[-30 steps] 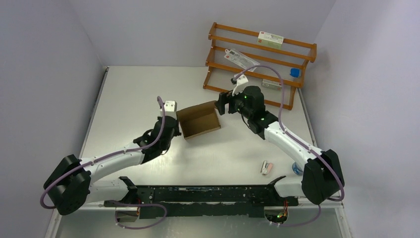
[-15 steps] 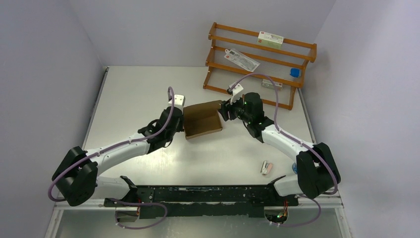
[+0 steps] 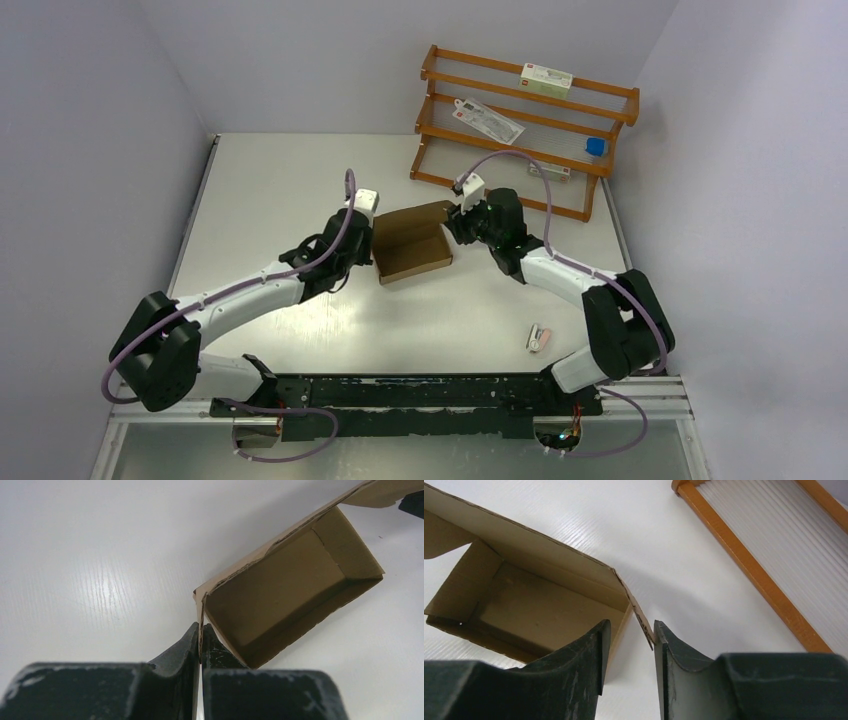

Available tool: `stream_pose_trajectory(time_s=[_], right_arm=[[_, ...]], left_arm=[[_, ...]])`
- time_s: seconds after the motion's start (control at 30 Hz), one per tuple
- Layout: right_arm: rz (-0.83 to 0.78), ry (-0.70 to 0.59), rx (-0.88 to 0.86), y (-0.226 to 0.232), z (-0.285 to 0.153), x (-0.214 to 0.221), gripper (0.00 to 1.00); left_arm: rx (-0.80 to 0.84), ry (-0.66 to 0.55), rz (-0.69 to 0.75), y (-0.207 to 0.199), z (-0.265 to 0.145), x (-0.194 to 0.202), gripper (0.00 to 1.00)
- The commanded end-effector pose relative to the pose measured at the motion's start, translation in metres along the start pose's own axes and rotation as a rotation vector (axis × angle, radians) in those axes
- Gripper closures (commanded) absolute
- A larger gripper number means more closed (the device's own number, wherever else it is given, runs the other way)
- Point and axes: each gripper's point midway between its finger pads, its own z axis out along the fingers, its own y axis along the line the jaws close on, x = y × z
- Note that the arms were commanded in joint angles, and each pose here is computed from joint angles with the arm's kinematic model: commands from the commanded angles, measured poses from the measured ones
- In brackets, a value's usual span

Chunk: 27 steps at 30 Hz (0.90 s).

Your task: Fold the paper box

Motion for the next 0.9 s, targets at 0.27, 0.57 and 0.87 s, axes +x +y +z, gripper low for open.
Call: stream_pose_trajectory(time_s=[0.27, 0.57, 0.87], right_arm=[[0.005, -0.021, -0.034, 0.003, 0.008, 0.002, 0.82], [0.144, -0.047, 0.026, 0.01, 0.0, 0.003, 0.92], [0.232, -0.026, 0.138, 0.02, -0.001, 0.002, 0.92]], left_arm=[[0.039, -0.001, -0.011, -0.009, 0.004, -0.015, 0.93], [0.041, -0.005, -0.12, -0.018, 0.013, -0.026, 0.93], [0.134, -0.011, -0.229, -0.044, 0.027, -0.029, 0.93]])
